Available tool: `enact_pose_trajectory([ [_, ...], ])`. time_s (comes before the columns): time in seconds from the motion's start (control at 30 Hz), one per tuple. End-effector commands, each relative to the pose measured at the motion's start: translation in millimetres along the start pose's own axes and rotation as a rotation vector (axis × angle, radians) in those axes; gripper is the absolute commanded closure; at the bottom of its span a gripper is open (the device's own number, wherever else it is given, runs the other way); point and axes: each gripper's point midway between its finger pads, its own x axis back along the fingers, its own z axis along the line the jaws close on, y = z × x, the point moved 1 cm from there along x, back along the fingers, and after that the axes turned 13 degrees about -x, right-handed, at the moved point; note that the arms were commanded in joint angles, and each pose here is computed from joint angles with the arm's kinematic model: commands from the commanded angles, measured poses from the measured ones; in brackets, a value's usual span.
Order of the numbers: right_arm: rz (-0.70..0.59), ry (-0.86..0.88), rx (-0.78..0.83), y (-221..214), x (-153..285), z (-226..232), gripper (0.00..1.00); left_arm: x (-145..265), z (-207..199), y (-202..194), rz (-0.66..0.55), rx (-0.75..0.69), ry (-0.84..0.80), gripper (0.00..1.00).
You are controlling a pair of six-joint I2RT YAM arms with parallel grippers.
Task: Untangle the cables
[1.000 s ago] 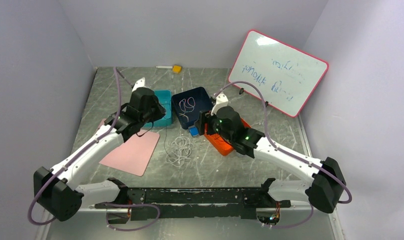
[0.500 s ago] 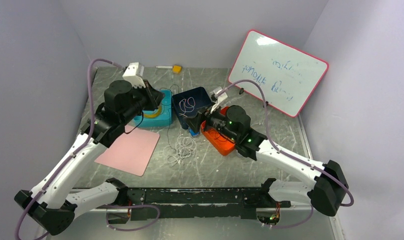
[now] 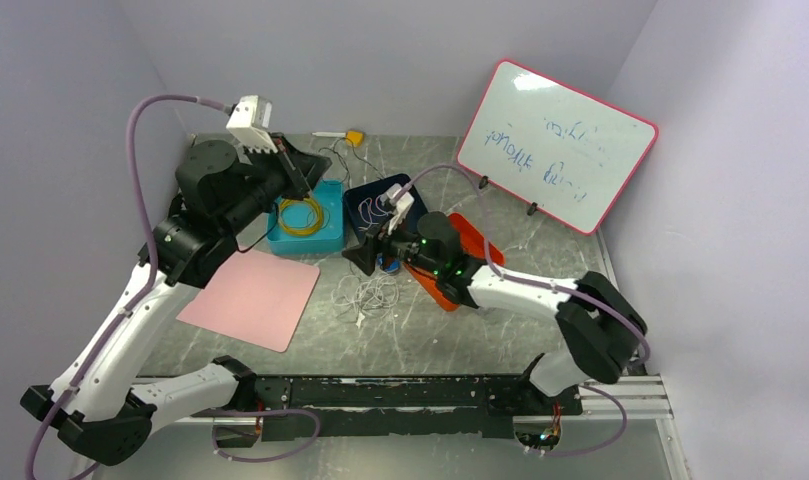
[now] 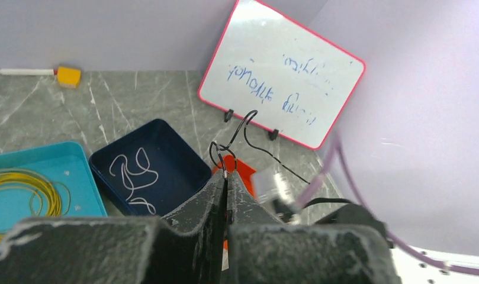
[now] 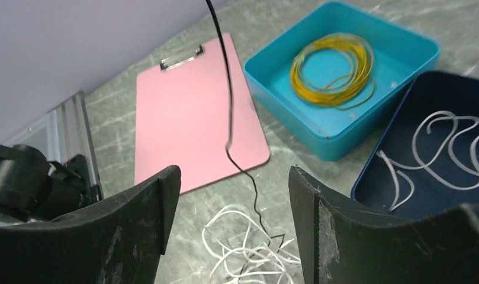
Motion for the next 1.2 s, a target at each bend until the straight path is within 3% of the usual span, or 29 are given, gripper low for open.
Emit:
enact_pose_trajectory([
  [0.0,-0.011,0.081,0.010,0.3,-18.5,9.5,0.31,12.8,-18.5,40.8,-0.094,-0.007,-0.068,0.93],
  [0.33,0.155,-0.018,0.014,-81.4,-32.9,-20.0,0.41,25.5,-31.3,104.7,-0.227,-0.059,-0.085,0.93],
  [0.7,0.286,-0.104,-0.009,-144.0,-5.8,-43.1,0.48,53.7,-31.8,174.5,-0.389,-0.152,-0.023,0.93],
  [0.93,0.260,-0.127,-0.025,-135.2,29.2,-36.0,0.49,62.4,-35.1,192.6,-0.432,-0.180,-0.023,0.93],
  [1.17,0.089,-0.130,0.055,-63.3,34.2,-14.9,0.32,65.3,-43.6,201.4,-0.459,-0.195,-0.064,0.93],
])
